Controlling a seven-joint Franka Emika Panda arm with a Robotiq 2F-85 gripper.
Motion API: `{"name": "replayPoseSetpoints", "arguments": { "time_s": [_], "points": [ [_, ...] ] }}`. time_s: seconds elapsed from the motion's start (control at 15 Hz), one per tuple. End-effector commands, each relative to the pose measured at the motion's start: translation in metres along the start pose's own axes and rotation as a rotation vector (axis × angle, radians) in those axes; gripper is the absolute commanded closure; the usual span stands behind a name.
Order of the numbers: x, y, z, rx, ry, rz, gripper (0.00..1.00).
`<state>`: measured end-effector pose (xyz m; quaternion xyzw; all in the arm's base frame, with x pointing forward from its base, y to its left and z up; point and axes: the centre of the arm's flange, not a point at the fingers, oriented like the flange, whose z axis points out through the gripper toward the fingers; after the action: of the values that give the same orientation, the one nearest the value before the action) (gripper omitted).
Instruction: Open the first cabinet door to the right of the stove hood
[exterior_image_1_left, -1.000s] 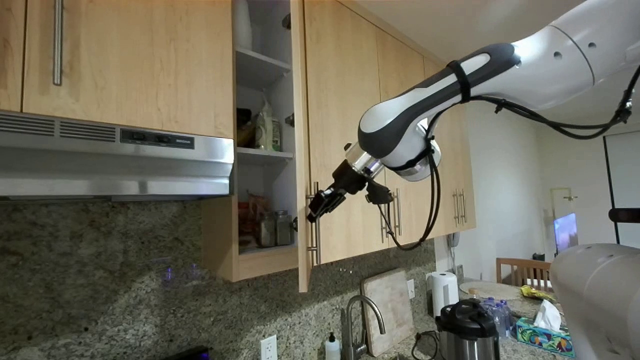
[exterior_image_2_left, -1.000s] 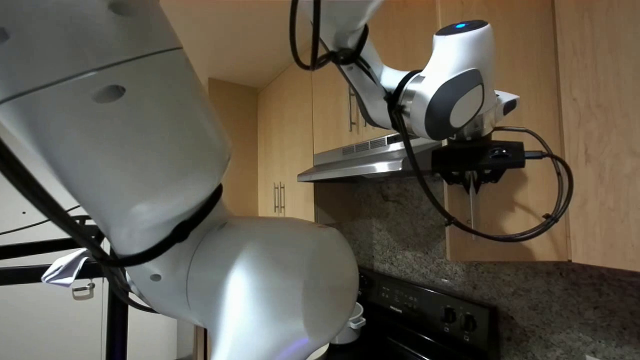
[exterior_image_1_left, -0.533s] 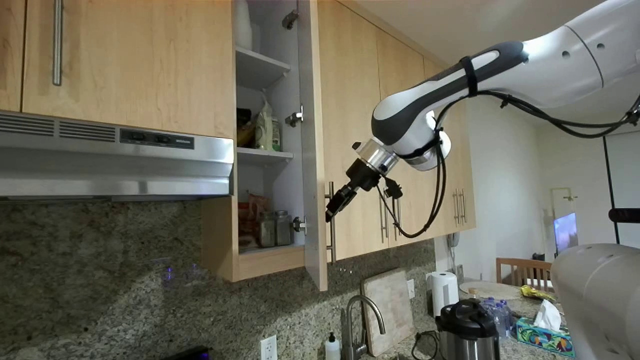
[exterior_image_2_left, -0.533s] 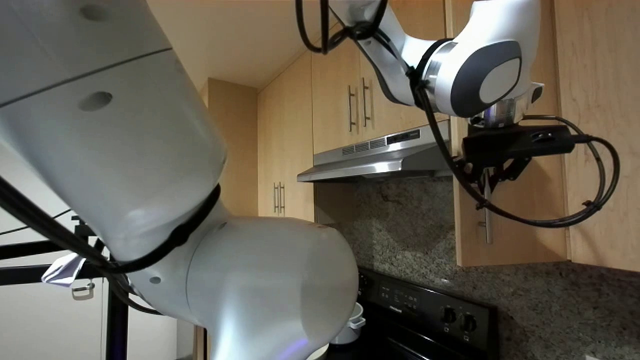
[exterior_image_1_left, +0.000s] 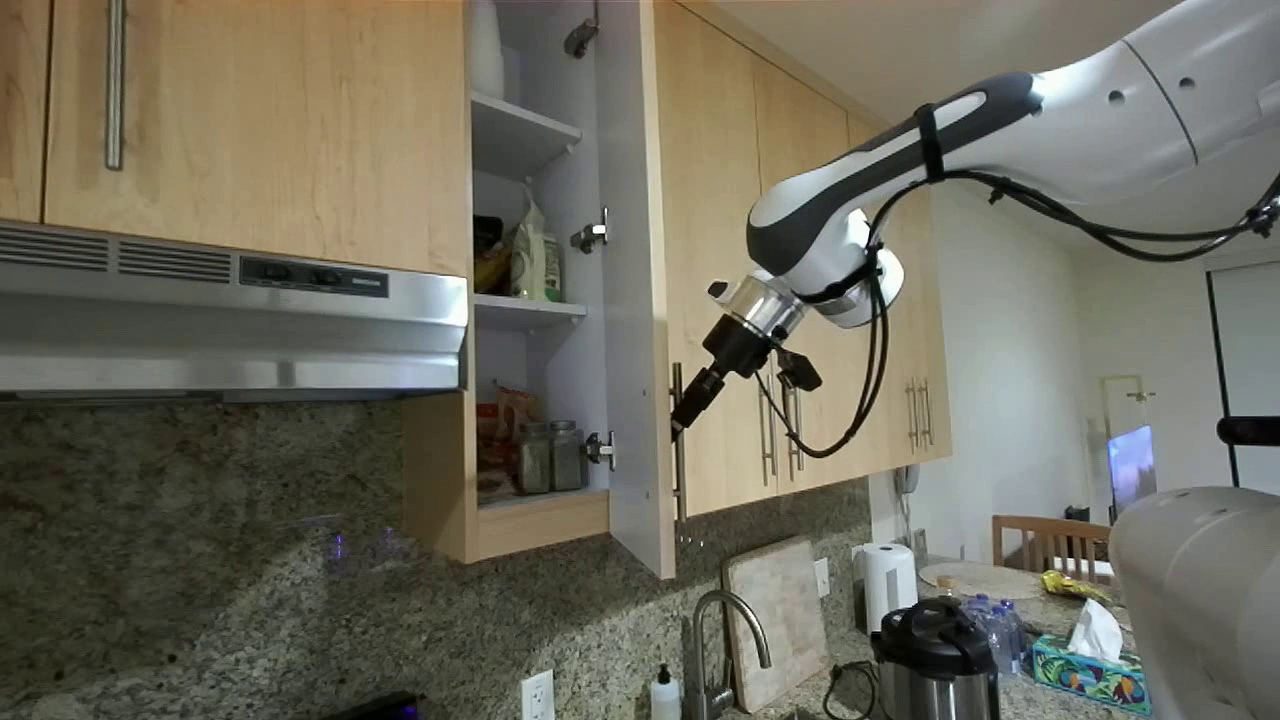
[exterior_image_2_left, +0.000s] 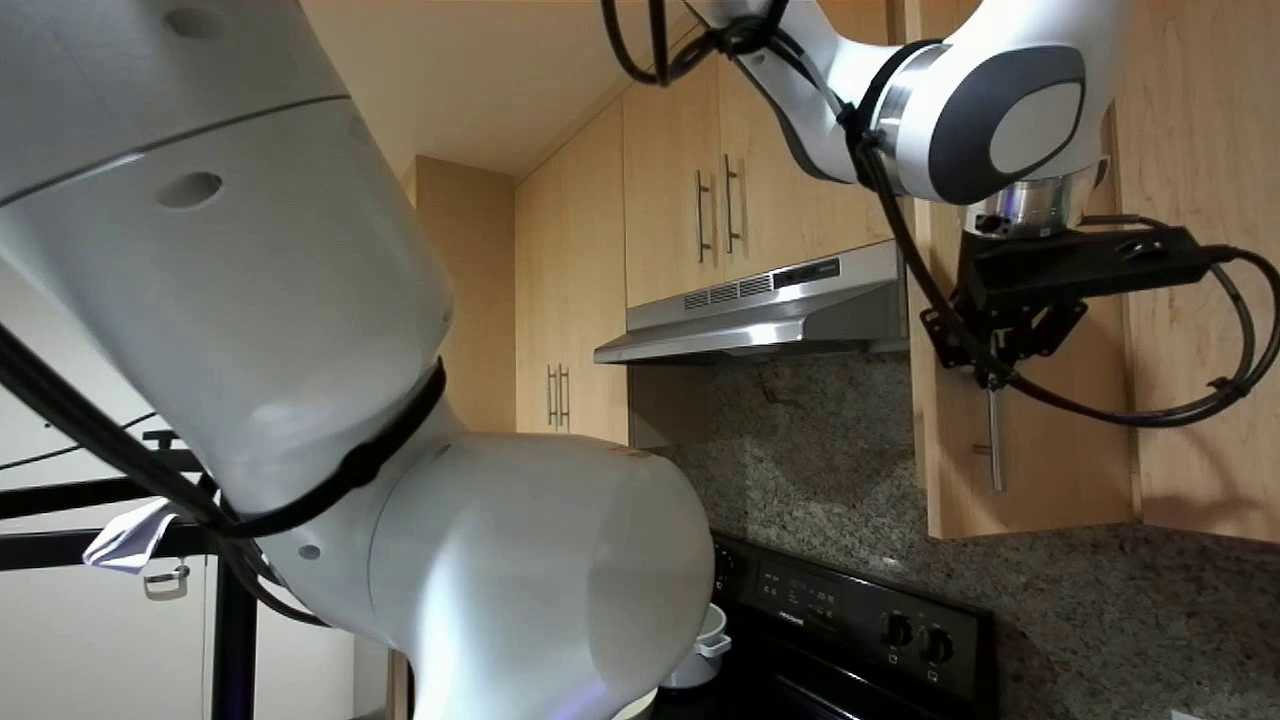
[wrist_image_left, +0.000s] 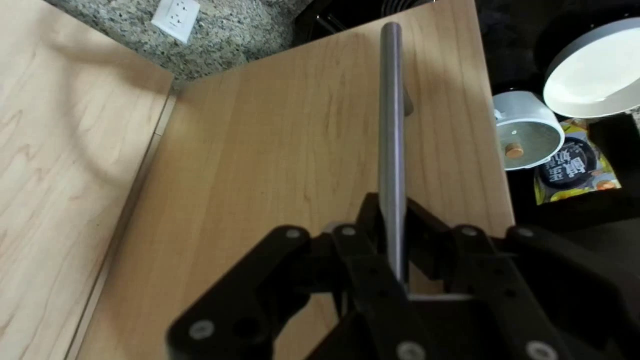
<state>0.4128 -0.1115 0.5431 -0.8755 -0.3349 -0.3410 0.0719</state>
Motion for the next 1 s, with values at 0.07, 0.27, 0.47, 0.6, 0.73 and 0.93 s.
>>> {"name": "replayPoseSetpoints", "arguments": {
  "time_s": [0.07,0.27,0.47,0.6,0.73,0.93],
  "points": [
    [-0.018,-0.029,-0.022,0.138,-0.043,-0.088,0.93],
    [-0.021,-0.026,-0.024,0.144,-0.058,-0.11,0.74],
    [-0.023,-0.025,-0.029,0.168,-0.086,-0.127,0.5],
    [-0.027,-0.026,-0.034,0.196,-0.113,-0.14,0.37],
    [-0.032,-0.026,-0.04,0.217,-0.145,-0.158,0.24],
    [-0.049,-0.041,-0.051,0.311,-0.218,-0.164,0.04]
  ]
}}
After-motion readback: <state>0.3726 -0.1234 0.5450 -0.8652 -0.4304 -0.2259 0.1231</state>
